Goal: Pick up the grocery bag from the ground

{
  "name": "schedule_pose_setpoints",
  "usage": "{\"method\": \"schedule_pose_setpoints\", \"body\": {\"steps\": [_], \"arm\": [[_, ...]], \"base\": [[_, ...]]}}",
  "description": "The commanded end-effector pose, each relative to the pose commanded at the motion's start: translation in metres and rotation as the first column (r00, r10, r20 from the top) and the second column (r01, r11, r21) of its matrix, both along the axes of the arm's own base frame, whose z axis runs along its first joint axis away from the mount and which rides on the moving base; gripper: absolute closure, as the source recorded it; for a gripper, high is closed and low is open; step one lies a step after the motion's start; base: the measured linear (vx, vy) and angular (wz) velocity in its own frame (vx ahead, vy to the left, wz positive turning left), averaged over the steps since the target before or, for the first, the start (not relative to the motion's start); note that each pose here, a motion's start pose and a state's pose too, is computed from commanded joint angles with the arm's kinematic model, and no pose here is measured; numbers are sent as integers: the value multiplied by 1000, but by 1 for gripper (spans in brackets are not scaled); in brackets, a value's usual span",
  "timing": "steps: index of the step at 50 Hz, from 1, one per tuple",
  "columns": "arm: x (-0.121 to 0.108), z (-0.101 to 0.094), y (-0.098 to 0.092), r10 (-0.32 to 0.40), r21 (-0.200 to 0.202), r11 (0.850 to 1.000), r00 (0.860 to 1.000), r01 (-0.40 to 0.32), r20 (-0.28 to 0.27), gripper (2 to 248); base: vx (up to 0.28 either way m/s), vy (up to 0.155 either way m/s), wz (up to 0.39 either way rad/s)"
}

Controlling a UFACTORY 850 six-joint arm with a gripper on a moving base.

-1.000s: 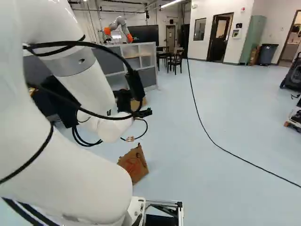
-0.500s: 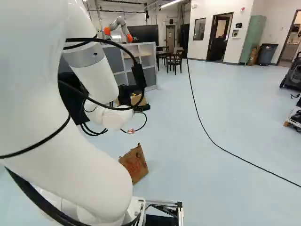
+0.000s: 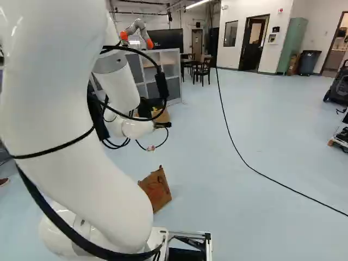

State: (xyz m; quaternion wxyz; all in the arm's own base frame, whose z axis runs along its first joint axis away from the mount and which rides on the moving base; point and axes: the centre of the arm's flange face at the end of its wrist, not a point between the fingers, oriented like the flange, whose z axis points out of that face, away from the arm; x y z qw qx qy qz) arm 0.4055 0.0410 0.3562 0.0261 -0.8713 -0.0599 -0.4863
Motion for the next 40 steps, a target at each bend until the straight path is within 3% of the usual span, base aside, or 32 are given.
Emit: {"method": "schedule_pose_setpoints", "body": {"steps": [20,40], "arm": [[30,-11,20,61,-27,998,991,-64,-120,3],[64,-24,44,111,-40,992,979,-120,-173,3]], "base": [[0,0,0],[0,0,0]]}}
